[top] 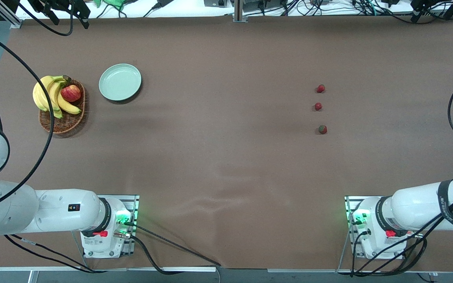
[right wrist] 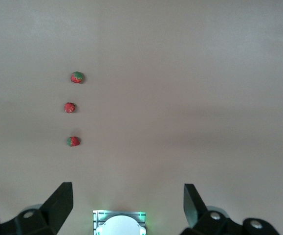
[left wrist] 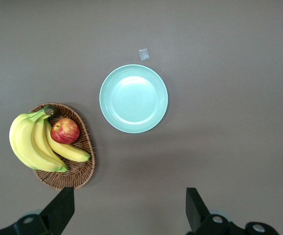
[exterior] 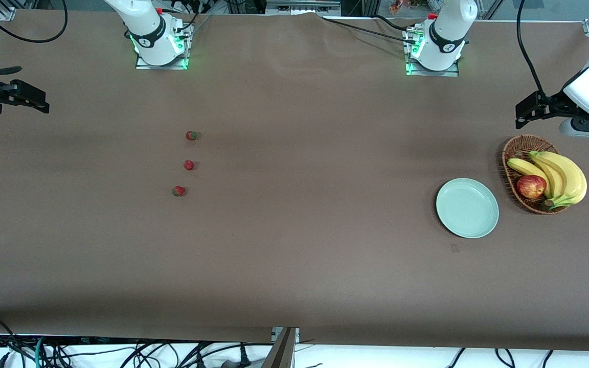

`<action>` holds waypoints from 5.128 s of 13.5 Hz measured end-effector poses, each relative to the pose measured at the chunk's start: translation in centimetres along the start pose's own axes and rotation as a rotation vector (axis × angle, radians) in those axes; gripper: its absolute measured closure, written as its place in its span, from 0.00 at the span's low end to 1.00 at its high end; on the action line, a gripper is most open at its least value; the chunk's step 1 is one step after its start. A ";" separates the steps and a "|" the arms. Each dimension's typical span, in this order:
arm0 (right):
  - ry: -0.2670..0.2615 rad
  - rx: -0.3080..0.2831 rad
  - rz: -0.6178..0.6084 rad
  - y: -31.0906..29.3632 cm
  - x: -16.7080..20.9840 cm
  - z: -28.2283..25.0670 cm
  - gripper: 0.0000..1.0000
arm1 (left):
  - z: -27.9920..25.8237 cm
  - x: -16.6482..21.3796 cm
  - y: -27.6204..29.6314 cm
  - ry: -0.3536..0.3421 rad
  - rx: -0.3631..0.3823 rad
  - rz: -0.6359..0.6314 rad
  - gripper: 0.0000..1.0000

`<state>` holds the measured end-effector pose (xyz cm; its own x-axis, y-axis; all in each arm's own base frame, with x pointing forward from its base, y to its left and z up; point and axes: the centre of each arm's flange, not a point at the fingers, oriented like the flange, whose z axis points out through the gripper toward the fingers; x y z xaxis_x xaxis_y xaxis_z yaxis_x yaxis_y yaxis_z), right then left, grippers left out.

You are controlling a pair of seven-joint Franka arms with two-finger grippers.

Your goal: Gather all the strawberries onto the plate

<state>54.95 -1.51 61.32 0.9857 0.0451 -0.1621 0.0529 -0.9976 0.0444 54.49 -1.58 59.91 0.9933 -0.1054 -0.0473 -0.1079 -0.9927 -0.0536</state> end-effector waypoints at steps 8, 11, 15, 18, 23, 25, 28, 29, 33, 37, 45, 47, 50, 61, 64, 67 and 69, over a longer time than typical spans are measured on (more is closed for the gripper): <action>-0.011 0.001 -0.001 0.0 0.4 0.6 0.00 | 0.0 0.0 0.0 0.000 0.000 0.000 0.00; -0.012 0.001 -0.001 0.0 0.5 0.6 0.00 | 0.0 0.0 0.0 0.000 0.000 0.000 0.00; -0.012 0.001 0.004 0.3 0.5 0.7 0.00 | 0.0 0.0 0.0 0.000 0.000 0.000 0.00; -0.013 0.001 0.001 0.2 1.5 1.6 0.00 | 0.0 0.0 0.0 -0.001 0.000 0.000 0.00; -0.044 -0.002 -0.054 -2.7 6.8 7.7 0.00 | 0.0 0.0 0.0 -0.002 0.000 0.000 0.00; -0.074 -0.009 -0.111 -6.7 9.5 11.9 0.00 | -0.1 0.0 0.0 -0.002 0.000 0.000 0.00; -0.063 -0.018 -0.178 -11.7 13.9 19.6 0.00 | -0.1 0.0 0.0 -0.002 0.000 0.000 0.00; -0.056 -0.016 -0.184 -12.9 15.0 21.9 0.00 | -0.1 0.0 0.0 -0.002 0.000 0.000 0.00; -0.009 -0.004 -0.175 -15.7 17.6 29.0 0.00 | -0.1 -0.1 0.0 -0.003 0.000 0.000 0.00; -0.026 0.003 -0.160 -15.8 16.7 35.6 0.00 | -0.1 -0.1 0.0 -0.005 0.000 0.000 0.00; -0.137 0.087 -0.059 -16.0 14.6 40.8 0.00 | 0.0 -0.2 0.0 -0.013 -0.001 0.000 0.00; -0.153 0.086 -0.058 -16.0 14.4 41.8 0.00 | 0.0 -0.2 0.0 -0.013 -0.001 0.000 0.00; -0.172 0.085 -0.057 -16.0 14.1 42.3 0.15 | 0.0 -0.2 0.0 -0.013 -0.001 0.001 0.00; -0.033 0.086 -0.035 -28.5 14.8 35.4 0.70 | 0.0 -0.2 0.1 -0.013 -0.004 0.000 0.00; 0.066 0.115 0.114 -40.9 11.8 34.3 0.70 | 0.0 -0.2 0.1 -0.013 -0.004 0.000 0.00; 0.193 0.224 0.202 -51.4 7.9 35.1 0.70 | -0.1 -0.2 0.1 -0.013 -0.004 0.000 0.00; 0.255 0.325 0.269 -56.6 5.4 36.5 0.71 | -0.1 -0.2 0.1 -0.012 -0.004 0.000 0.00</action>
<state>51.43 53.27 21.97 0.9674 -0.2459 0.0612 -0.2218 -0.9384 -0.2649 54.32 -1.63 59.97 0.9927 -0.1049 -0.0598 -0.1079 -0.9929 -0.0495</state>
